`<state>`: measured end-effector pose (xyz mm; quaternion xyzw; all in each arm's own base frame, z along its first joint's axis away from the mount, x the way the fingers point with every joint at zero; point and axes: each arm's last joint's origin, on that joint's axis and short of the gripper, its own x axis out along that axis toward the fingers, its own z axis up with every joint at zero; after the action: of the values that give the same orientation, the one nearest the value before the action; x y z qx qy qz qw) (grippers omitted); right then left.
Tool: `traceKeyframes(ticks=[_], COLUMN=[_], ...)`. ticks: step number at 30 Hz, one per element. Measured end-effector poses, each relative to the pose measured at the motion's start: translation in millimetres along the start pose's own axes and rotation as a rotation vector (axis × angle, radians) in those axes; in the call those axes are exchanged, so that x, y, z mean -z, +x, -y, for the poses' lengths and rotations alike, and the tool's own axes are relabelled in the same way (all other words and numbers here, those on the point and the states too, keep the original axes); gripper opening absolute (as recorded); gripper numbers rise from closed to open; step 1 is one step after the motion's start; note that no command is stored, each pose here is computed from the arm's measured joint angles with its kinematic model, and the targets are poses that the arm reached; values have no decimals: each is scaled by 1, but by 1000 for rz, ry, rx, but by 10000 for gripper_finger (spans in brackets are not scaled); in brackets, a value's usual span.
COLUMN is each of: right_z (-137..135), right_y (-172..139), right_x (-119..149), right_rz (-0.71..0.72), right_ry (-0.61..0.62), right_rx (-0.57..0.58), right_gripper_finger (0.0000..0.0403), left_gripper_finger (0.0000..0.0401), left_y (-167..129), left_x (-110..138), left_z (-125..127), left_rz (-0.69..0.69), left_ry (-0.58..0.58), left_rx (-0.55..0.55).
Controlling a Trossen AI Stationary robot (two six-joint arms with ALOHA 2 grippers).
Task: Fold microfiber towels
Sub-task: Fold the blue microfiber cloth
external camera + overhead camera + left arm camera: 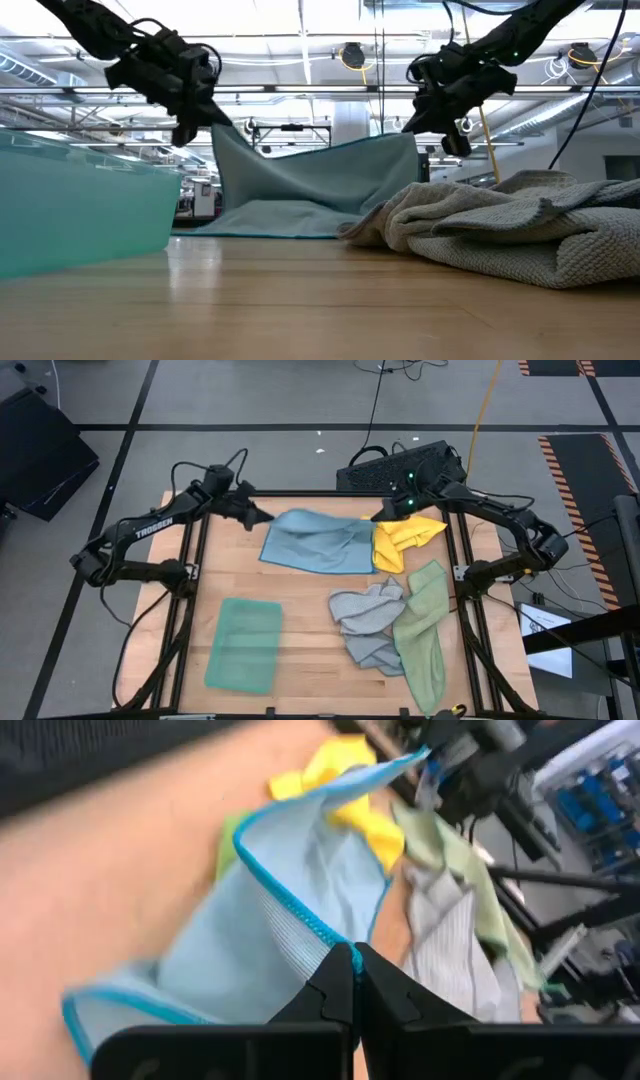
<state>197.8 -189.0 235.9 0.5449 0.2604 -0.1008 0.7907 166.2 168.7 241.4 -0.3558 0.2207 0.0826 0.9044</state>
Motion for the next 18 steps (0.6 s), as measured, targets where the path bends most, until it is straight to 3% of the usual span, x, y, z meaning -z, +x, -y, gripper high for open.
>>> traceKeyframes(ticks=[7,10,14,18], right_z=[-10,-13,-26,-48], right_y=[16,20,19,10], right_x=[14,17,25,37], right_rz=[-50,-55,-99,-138], right_ry=[-25,-14,20,-3], right_rx=[64,77,12,-81], right_gripper_finger=[2,2,2,2], left_gripper_finger=[3,3,3,3], left_y=[4,4,-5,-22], left_x=[13,14,16,23], left_z=[27,37,64,102], left_rz=[-85,-80,-53,-8], left_ry=[114,79,7,46], left_rx=[62,72,165,281])
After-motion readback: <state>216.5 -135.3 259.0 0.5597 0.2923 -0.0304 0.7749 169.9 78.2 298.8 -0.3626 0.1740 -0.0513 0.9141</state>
